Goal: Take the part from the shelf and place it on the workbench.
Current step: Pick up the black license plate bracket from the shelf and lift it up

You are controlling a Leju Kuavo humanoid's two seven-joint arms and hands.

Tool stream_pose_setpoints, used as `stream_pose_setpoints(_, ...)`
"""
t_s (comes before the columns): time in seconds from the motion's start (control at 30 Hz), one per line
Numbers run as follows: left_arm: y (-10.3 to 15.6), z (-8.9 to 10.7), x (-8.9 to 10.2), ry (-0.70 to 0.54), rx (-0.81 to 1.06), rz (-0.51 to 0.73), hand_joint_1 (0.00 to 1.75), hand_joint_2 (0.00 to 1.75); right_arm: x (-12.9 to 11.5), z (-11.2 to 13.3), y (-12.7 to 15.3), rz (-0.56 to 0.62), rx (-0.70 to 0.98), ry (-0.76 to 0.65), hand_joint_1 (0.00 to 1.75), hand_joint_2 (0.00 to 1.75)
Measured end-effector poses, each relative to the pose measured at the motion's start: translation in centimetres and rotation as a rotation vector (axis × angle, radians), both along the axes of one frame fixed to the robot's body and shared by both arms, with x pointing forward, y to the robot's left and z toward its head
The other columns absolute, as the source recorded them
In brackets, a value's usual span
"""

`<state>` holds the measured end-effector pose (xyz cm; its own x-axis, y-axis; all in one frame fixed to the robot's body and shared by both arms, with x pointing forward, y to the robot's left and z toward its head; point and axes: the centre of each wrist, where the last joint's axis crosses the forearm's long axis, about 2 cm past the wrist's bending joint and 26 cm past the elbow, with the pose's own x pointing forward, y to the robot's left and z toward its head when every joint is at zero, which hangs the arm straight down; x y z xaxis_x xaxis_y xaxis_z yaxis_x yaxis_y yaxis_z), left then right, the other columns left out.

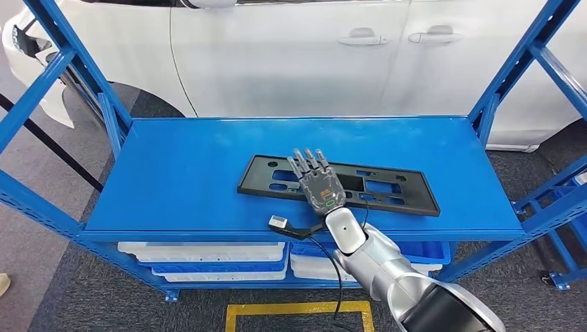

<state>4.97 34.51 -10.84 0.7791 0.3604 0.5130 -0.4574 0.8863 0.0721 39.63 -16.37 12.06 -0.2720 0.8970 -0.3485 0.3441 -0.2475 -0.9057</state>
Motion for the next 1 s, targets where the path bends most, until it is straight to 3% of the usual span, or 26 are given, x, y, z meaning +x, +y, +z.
stream_pose_setpoints(0.17,0.1,0.0,-0.1,0.002,0.001,-0.004,0.00,0.00,0.5,-0.4,-2.0,-0.073,-0.051,0.042,1.75,1.75)
stream_pose_setpoints(0.57,0.2,0.0,0.1,-0.002,0.003,-0.008,0.00,0.00,0.9,-0.6,-3.8,-0.114,-0.079,0.051,1.75,1.75)
stream_pose_setpoints(1.0,0.2,0.0,0.1,-0.004,-0.003,-0.011,0.00,0.00,1.0,-0.6,-4.2,-0.107,-0.089,0.056,1.75,1.75)
